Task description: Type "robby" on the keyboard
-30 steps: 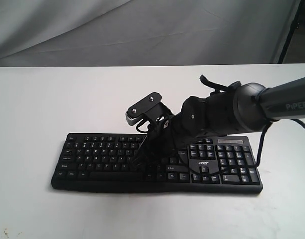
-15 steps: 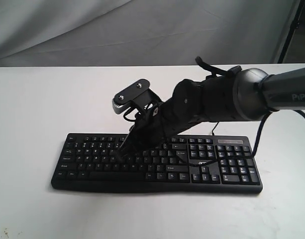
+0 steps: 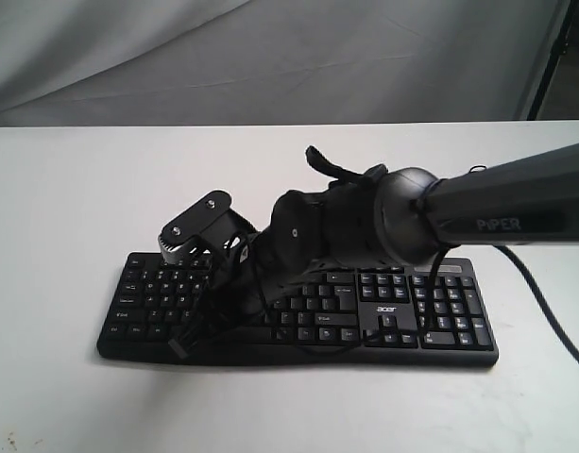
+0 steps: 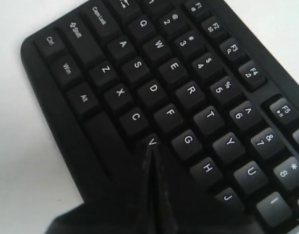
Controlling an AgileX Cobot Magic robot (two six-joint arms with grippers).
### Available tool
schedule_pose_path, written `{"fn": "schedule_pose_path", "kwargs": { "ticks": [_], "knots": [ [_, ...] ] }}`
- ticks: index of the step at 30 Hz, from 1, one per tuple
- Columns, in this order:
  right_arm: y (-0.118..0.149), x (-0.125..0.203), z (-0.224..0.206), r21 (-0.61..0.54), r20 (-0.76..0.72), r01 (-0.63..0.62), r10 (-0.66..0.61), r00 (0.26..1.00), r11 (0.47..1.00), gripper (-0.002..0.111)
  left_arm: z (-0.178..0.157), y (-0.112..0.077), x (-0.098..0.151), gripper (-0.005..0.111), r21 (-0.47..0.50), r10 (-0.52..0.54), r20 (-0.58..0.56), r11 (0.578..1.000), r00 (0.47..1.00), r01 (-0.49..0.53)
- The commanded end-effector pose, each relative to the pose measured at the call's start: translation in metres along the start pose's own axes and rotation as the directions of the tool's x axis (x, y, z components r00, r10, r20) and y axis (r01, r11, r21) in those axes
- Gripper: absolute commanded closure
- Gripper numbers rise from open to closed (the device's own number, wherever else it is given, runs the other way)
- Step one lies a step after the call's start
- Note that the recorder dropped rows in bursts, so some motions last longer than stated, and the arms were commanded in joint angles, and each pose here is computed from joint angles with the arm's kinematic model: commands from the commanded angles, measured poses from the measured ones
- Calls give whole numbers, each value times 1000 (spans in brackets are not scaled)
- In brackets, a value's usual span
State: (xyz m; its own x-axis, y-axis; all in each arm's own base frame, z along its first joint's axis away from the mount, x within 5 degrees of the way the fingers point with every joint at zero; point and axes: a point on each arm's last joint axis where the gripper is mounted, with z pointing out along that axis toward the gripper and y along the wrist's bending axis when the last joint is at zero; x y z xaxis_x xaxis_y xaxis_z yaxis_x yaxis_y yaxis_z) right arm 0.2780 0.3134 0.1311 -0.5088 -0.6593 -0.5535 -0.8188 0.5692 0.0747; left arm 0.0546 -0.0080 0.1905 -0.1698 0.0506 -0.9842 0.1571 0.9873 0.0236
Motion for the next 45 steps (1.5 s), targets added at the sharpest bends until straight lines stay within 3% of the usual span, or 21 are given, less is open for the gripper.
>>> {"fn": "schedule_pose_path", "kwargs": {
  "ticks": [1, 27, 45],
  "knots": [
    [0, -1, 2, 6, 11, -3, 3, 1000, 1000, 108, 0, 0, 1, 107, 5, 3, 7, 1000, 1000, -3],
    [-8, 1, 2, 37, -2, 70, -70, 998, 997, 108, 0, 0, 1, 107, 5, 3, 7, 1000, 1000, -3],
    [-10, 9, 15, 31, -29, 39, -38, 999, 999, 108, 0, 0, 1, 107, 5, 3, 7, 1000, 1000, -3]
  ]
}}
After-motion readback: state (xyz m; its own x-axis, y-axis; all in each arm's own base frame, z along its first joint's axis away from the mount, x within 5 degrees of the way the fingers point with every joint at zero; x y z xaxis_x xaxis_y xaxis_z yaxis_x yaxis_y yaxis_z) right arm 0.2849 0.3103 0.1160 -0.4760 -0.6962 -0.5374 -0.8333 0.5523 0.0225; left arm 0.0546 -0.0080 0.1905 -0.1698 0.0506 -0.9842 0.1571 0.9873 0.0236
